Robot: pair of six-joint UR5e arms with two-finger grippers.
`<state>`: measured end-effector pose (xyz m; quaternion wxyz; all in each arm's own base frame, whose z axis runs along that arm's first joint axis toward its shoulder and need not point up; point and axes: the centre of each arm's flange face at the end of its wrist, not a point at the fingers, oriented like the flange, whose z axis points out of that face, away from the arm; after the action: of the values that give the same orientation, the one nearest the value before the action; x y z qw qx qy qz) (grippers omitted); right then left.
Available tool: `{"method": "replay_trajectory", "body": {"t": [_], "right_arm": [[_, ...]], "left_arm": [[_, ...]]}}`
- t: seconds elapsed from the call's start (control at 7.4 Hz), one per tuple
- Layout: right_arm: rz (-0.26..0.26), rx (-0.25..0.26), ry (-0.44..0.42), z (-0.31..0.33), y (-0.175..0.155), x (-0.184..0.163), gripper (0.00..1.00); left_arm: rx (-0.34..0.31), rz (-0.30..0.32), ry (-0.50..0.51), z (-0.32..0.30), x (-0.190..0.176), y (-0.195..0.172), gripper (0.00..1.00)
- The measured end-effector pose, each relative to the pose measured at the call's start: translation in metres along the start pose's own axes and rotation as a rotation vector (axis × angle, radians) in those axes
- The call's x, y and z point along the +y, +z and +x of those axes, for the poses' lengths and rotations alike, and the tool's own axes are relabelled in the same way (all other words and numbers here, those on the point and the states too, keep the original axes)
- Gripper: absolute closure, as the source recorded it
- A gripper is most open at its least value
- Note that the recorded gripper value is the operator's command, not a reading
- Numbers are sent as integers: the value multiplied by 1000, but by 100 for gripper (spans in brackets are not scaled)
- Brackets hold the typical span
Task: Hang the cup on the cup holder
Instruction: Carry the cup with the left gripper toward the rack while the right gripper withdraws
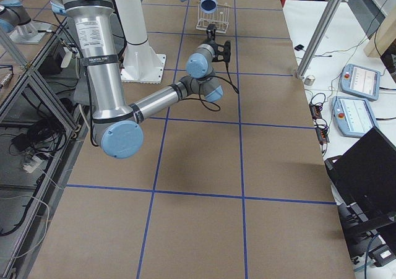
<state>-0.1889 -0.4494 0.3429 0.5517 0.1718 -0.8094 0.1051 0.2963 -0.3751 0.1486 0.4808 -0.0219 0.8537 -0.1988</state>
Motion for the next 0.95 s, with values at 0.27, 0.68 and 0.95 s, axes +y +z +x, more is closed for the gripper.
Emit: {"method": "replay_trajectory", "body": {"t": [0.27,0.68,0.95], "right_arm": [[137,256,-219,59,-41,-65,0],[206,713,-328,117,-124,-131,0],[94,978,-448,146,-181,-156,0]], "left_arm": [[-156,151,141,-2,-38,-9,100],[-505,306,383,8,-71,-30,100],[-781,333,542,26,-83,-50,100]]}}
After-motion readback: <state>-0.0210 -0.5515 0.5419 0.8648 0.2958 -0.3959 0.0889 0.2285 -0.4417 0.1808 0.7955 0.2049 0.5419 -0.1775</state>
